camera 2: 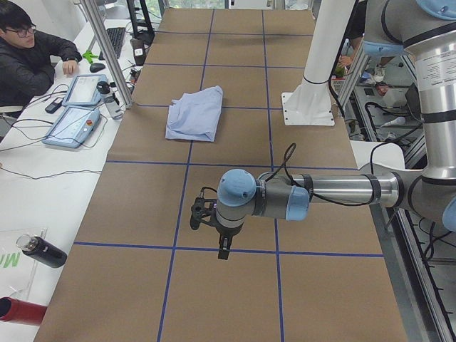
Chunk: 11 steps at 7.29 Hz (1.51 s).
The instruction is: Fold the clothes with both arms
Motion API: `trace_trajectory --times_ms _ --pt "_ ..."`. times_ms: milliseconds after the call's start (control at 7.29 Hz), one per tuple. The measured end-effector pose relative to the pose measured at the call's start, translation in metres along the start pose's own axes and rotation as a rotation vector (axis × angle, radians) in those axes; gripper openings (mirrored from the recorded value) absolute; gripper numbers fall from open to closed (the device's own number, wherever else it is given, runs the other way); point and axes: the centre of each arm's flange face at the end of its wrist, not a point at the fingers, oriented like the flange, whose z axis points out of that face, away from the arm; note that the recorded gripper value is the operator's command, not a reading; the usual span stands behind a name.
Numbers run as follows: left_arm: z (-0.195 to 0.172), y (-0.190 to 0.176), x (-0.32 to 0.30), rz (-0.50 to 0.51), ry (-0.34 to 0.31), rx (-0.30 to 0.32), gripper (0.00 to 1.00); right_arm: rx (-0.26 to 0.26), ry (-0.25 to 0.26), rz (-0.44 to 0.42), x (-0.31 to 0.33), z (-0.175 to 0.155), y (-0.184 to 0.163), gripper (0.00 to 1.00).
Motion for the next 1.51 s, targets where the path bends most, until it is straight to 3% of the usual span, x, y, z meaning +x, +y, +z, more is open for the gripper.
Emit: trace_trajectory --times_ms 1508 --pt "0.01 0.027 -0.009 -0.034 0.001 -0.033 1.0 -0.004 -0.006 0.003 -0.001 0.0 0.001 1.0"
